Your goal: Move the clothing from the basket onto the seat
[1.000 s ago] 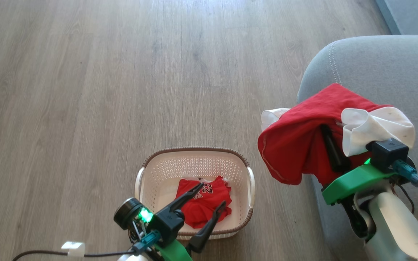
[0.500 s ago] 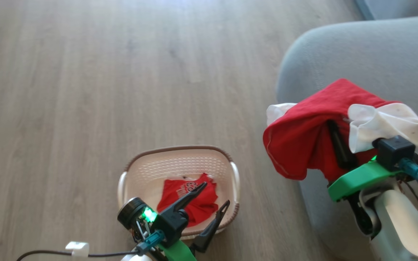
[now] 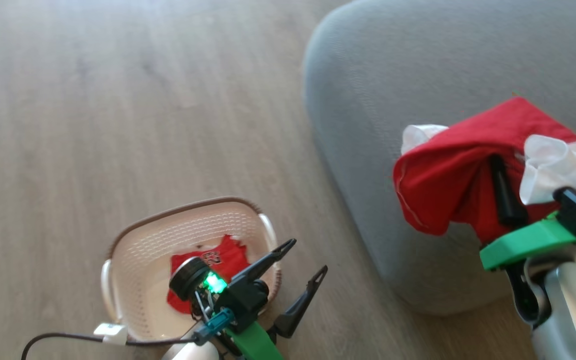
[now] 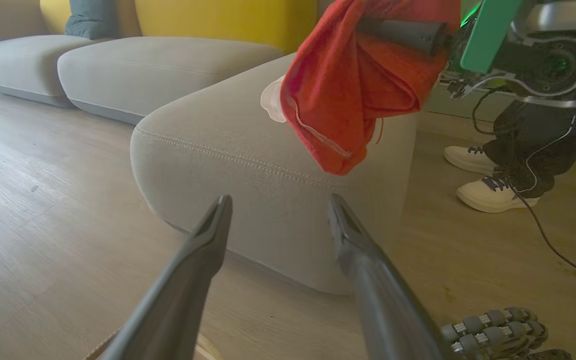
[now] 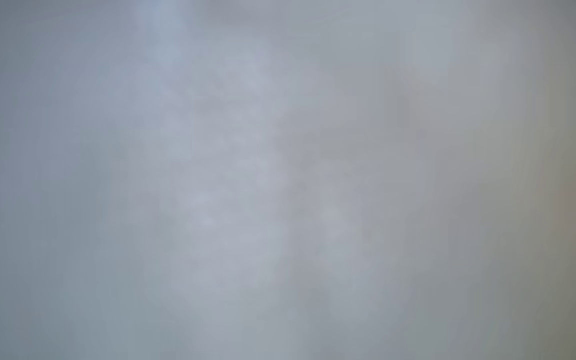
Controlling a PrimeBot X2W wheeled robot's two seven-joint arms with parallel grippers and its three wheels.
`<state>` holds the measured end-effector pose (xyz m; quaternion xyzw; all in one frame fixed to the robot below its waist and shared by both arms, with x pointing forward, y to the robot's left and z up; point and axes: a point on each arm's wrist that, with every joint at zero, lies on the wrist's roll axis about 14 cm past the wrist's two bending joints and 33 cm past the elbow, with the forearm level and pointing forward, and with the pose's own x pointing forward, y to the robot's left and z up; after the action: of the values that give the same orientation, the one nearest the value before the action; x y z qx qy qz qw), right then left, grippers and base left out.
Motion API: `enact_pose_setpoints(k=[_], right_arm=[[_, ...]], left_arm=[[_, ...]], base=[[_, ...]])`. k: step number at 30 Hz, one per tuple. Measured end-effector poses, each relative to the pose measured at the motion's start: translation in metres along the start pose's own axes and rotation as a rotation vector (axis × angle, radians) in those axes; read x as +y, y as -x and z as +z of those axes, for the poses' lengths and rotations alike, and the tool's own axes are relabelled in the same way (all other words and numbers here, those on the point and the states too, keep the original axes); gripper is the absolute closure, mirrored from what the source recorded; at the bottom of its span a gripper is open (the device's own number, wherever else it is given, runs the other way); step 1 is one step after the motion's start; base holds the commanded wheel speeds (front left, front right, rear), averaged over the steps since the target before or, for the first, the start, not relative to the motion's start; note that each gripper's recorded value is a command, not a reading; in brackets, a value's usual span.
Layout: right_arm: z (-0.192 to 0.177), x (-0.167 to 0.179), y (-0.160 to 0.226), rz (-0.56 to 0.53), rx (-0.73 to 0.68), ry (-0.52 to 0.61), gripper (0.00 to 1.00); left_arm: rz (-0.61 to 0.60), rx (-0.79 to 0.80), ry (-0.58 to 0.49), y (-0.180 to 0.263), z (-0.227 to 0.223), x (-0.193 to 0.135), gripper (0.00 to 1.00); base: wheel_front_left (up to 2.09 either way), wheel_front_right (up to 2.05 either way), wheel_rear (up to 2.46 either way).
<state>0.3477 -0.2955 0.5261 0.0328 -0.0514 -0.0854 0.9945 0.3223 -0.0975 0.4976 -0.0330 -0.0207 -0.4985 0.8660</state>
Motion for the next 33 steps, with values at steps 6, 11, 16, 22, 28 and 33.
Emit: enact_pose_setpoints(k=[6,11,16,22,28,33], right_arm=[[-0.006,-0.034,0.031,-0.124,0.027,0.005,1.0],[-0.004,-0.05,0.044,-0.188,0.022,0.011,1.0],[-0.008,-0.062,0.059,-0.236,0.04,0.019,1.0],[-0.01,-0.061,0.061,-0.243,0.042,0.011,1.0],[-0.014,-0.057,0.053,-0.232,0.051,0.012,1.0],[-0.012,-0.061,0.046,-0.242,0.047,0.024,1.0]], left_arm=[[-0.124,-0.001,0.011,-0.013,-0.003,-0.028,0.0],[-0.186,0.005,0.02,-0.018,-0.007,-0.042,0.0],[-0.207,0.001,0.026,-0.021,-0.006,-0.048,0.0],[-0.212,-0.004,0.028,-0.021,-0.005,-0.049,0.0],[-0.195,-0.011,0.028,-0.023,-0.004,-0.041,0.0],[-0.192,-0.014,0.034,-0.025,-0.007,-0.035,0.0]], base=[[0.0,0.0,0.0],[0.0,0.0,0.0],[0.0,0.0,0.0],[0.0,0.0,0.0],[0.0,0.0,0.0],[0.0,0.0,0.0]])
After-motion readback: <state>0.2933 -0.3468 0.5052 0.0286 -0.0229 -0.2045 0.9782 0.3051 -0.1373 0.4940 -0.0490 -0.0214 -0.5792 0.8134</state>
